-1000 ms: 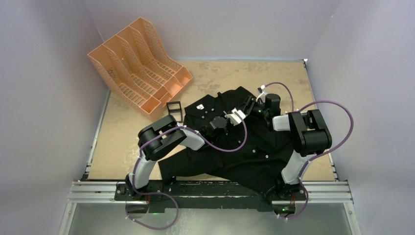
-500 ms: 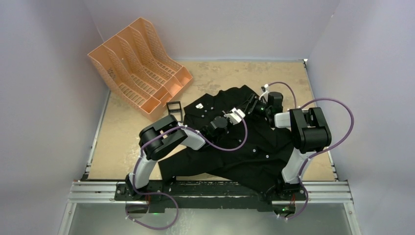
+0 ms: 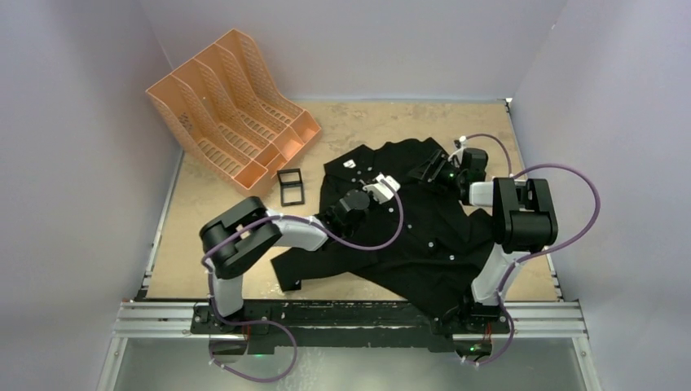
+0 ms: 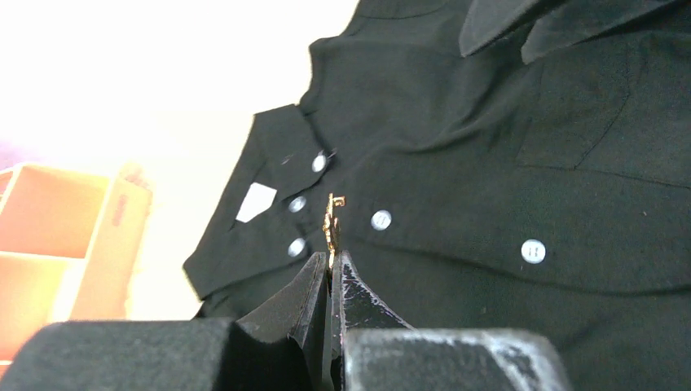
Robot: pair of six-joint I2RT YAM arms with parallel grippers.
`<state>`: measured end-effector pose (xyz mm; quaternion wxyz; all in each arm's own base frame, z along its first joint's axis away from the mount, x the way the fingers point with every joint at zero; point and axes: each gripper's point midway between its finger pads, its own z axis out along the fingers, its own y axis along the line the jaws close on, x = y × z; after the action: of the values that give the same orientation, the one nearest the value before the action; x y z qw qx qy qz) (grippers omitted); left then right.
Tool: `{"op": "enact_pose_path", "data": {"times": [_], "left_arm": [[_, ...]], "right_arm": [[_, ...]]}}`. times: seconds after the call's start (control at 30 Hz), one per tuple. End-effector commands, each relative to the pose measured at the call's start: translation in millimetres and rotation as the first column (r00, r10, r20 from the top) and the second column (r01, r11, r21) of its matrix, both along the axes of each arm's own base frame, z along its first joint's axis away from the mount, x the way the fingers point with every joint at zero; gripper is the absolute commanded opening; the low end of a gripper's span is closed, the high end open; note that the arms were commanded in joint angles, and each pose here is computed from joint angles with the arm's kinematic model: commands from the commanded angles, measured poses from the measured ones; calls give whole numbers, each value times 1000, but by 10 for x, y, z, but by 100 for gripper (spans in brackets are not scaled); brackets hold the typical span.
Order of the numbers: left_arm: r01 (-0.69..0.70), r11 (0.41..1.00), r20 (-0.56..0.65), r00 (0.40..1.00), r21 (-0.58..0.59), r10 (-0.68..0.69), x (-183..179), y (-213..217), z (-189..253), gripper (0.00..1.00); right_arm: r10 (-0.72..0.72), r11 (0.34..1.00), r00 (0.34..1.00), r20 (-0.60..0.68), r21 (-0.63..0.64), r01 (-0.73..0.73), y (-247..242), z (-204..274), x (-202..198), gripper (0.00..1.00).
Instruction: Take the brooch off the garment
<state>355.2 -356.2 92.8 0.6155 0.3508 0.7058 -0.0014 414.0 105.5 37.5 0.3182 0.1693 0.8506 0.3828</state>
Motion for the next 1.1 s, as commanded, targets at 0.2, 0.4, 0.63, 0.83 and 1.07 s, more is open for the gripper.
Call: {"op": "enact_pose_path", "data": {"times": [0.2,0.4,0.63,0.83,1.07], "left_arm": [[1,988,-39,999,-154,-7,-247,167,659,0],[54,972,-72,995,-229,-72,-463,238,882,0],[108,946,-112,983,-306,-148,-680,369,1022,0],[90,838,-188,957,-538,-223,-699,616,1077,0],[46,719,-249,921,-693,-300,-808,703,1056,0]], "right_arm": [[-115,980,993,33,-158,118,-439,291,43,67],[25,988,978,206,-155,7,-110,835,-191,67],[232,968,910,343,-174,-181,506,1023,-780,66],[317,948,854,413,-138,-286,790,1093,-1137,62],[401,913,779,481,-145,-381,1240,1171,-1332,59]]}}
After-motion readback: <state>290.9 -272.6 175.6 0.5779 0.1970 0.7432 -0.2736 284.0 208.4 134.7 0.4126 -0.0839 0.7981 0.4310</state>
